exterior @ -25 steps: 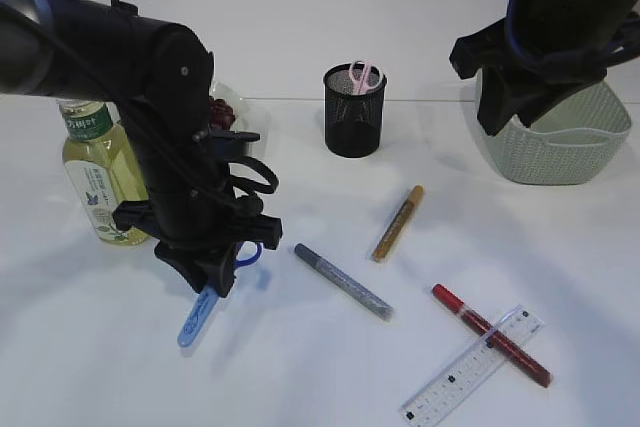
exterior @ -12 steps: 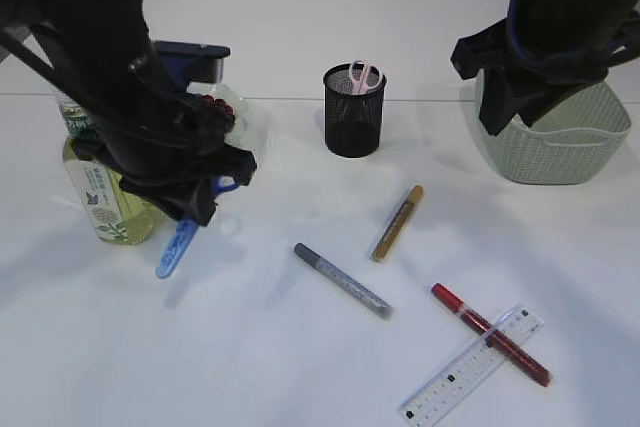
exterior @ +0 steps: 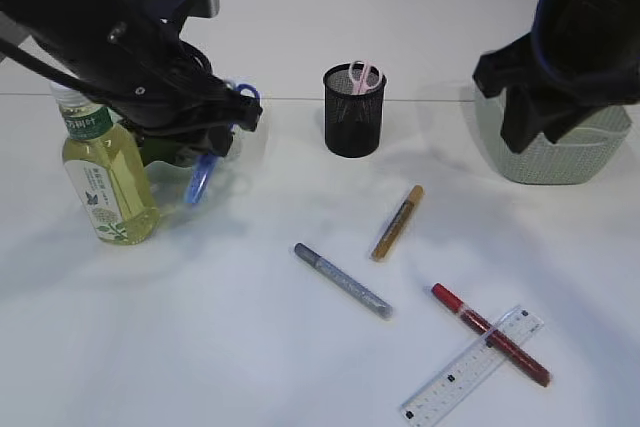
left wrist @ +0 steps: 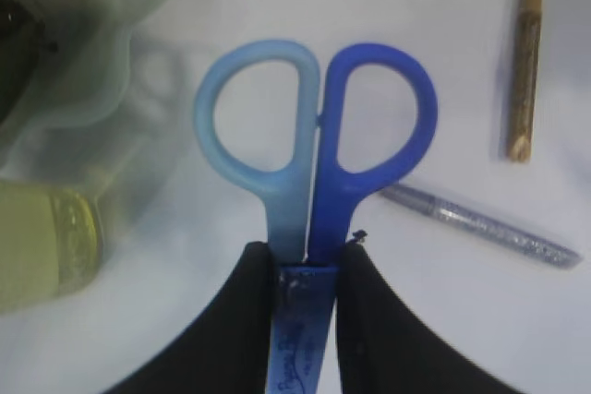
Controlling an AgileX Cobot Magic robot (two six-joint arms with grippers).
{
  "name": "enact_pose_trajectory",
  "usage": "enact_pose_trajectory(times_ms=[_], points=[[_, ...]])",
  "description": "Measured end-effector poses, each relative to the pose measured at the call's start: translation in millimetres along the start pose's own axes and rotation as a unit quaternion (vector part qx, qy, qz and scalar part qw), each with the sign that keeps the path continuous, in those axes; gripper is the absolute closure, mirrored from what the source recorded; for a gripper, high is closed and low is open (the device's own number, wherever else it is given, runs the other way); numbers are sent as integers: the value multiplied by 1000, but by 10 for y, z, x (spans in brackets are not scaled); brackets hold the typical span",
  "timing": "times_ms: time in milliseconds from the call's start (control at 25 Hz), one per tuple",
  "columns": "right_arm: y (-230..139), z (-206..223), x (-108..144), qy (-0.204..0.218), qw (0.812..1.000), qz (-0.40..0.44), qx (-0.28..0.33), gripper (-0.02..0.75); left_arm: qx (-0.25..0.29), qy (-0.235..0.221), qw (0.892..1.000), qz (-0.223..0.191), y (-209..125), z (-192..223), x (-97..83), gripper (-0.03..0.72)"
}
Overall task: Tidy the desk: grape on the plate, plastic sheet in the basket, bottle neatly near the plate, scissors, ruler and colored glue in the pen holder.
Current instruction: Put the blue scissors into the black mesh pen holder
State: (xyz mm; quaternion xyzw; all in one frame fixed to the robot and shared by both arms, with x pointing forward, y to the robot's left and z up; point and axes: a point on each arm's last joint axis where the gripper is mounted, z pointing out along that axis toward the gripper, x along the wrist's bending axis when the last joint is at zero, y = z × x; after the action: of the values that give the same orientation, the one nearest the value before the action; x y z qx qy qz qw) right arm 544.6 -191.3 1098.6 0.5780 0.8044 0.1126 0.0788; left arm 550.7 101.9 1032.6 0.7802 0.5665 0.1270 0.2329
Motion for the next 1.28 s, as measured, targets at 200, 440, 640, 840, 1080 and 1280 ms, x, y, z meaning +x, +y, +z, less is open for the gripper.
enact_pose_trajectory(times_ms=[200, 440, 640, 840, 1080, 1280], points=[[-194, 27, -19, -9, 1000, -2, 5, 427, -89, -22, 996, 17, 108, 37, -32, 565], [-355, 23, -55, -28, 999, -10, -19, 427, -185, -53, 981, 30, 259, 53, -96, 565], [-482, 94, -66, -33, 999, -8, -20, 427, -233, -75, 969, 34, 333, 195, -151, 565], [-558, 201, -70, -34, 999, -4, -14, 427, -288, -101, 952, 36, 405, 328, -209, 565], [-526, 212, -69, -34, 999, 0, -34, 427, -363, -137, 921, 36, 482, 463, -280, 565], [-506, 211, -68, -33, 998, 1, -45, 427, -426, -168, 888, 35, 517, 581, -331, 565]])
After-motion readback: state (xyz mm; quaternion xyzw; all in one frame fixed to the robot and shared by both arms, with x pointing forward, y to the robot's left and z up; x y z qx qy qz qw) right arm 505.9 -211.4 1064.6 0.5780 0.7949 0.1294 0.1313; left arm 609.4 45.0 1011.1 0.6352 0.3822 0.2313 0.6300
